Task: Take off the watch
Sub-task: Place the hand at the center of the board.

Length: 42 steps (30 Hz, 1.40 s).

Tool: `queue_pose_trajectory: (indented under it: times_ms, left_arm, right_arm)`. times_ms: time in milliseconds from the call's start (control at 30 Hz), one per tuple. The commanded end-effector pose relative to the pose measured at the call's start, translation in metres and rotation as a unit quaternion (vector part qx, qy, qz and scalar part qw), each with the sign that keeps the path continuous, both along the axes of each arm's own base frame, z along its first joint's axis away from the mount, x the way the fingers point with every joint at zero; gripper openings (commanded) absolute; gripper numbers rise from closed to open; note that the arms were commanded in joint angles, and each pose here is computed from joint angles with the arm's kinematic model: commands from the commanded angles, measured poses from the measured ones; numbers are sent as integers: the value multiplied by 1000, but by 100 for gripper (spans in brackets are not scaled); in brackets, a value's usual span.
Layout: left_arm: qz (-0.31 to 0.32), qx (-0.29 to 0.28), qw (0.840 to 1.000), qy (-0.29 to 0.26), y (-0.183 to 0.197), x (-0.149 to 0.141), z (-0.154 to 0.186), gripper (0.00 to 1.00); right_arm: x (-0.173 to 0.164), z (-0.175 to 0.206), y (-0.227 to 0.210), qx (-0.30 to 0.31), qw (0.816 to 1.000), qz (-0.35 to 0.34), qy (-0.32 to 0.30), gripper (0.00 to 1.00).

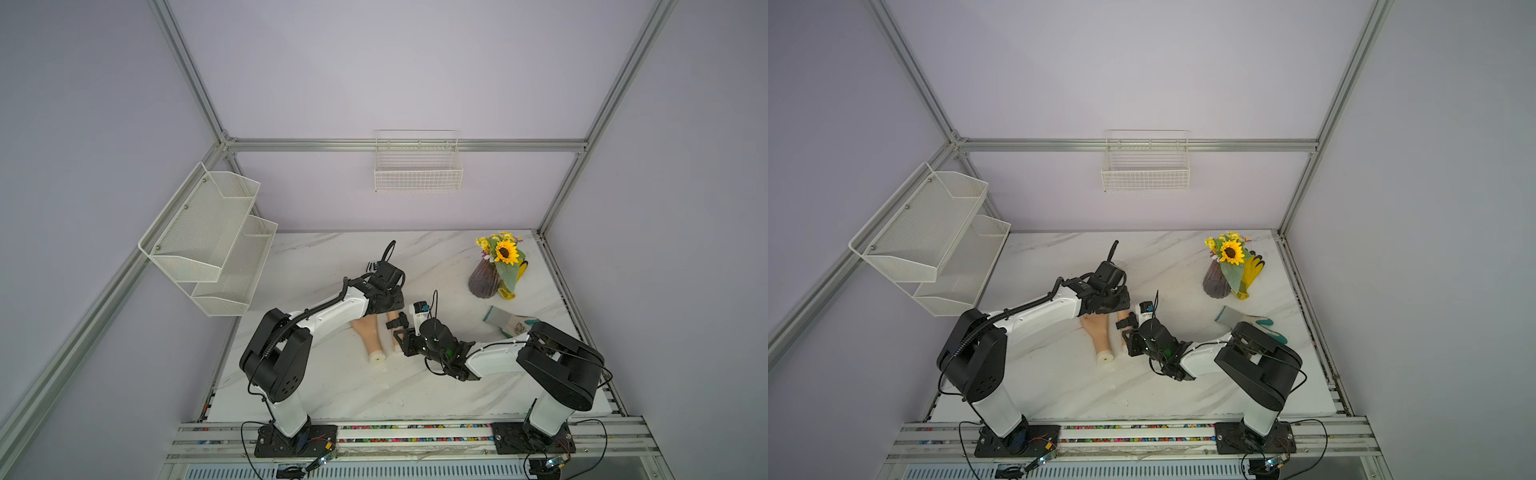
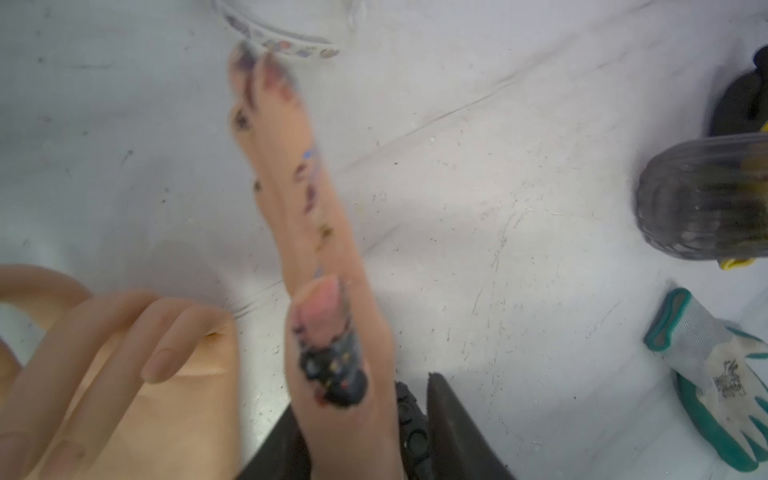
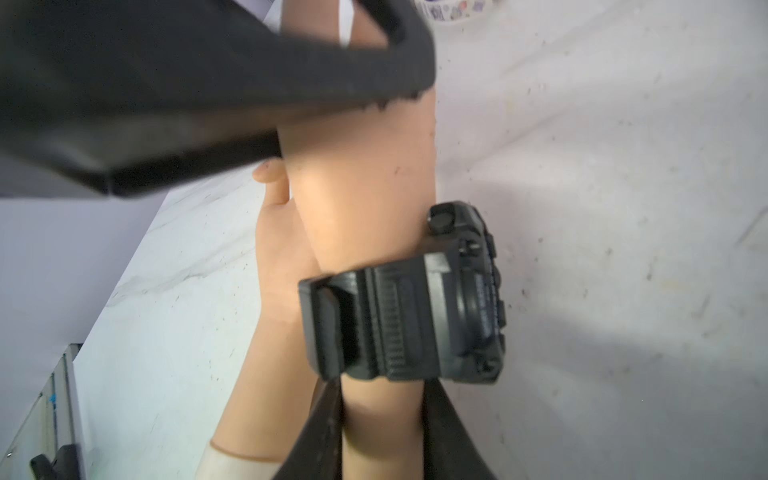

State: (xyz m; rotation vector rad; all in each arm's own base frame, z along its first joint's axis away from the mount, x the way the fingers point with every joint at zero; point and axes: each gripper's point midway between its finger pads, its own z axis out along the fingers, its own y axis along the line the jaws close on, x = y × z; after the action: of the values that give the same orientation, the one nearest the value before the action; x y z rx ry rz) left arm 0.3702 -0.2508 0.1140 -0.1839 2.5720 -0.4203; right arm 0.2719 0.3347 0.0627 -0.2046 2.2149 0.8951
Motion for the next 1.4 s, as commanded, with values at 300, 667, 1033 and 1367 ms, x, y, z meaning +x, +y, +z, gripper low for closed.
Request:
queue_pose_trajectory:
  times_ms: [300,667,1033,1367]
  left_arm:
    - [-98,-34,966,-235,3,-30,99,99]
    - [-313,110,884,-330,-37,-137,45,99]
    - [-438,104,831,-326,-48,-171,16,81]
    - [-430,106,839,-316,-48,-160,7,70]
  right_arm:
    - [-55,68,-2,196,974,91,65,20]
    - [-99,49,-41,220,959,116,135,21]
    - [-85,5,-55,182,964,80,175,32]
    - [-73,25,-61,189,971,53,138,63]
